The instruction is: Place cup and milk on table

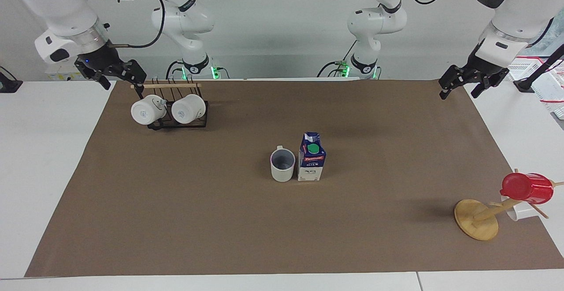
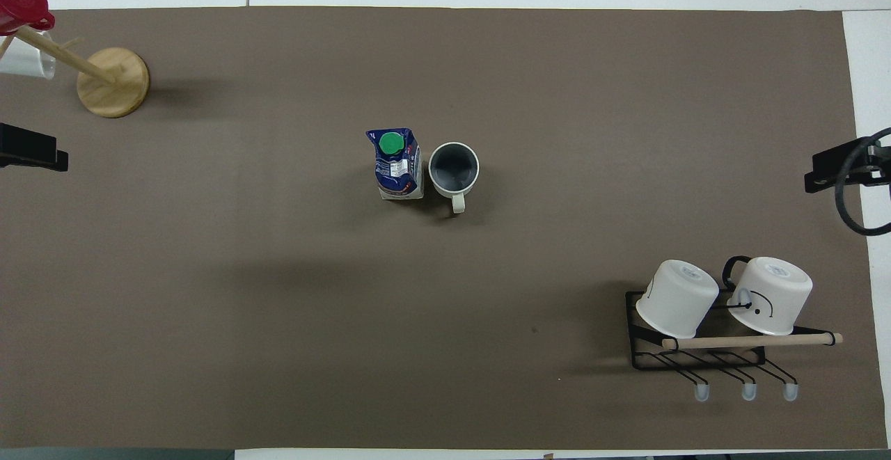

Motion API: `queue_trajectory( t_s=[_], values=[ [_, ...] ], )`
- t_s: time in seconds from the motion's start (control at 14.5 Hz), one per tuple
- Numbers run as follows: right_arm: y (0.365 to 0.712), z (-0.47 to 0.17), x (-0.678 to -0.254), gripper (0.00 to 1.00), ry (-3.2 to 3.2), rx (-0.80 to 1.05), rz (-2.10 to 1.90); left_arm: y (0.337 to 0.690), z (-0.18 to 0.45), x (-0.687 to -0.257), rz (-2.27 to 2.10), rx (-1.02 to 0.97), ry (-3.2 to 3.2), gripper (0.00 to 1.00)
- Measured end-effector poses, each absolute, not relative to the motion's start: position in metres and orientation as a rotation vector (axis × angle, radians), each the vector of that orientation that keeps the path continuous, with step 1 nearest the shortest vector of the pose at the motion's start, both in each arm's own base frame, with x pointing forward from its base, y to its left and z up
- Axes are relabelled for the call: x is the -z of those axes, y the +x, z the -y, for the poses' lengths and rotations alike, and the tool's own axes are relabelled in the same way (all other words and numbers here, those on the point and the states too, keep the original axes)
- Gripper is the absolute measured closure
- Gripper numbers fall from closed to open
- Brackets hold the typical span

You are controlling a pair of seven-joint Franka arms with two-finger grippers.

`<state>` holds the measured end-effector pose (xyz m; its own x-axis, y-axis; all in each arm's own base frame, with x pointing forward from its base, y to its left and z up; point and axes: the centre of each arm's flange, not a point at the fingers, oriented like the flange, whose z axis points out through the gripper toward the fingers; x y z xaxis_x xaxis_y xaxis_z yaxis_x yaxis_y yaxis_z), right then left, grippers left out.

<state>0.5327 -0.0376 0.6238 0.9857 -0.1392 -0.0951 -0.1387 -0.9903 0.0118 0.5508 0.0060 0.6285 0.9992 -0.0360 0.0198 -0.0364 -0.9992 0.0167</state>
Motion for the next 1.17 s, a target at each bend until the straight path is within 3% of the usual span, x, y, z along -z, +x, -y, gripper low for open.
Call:
queue_trajectory(
  t_s=[1.17],
  values=[
    [0.5362,0.0308,-0.6223,0.00,3.119,0.118,0.220,0.5463,-0.0064,-0.6322,0.064,-0.026,3.124,0.00]
  ],
)
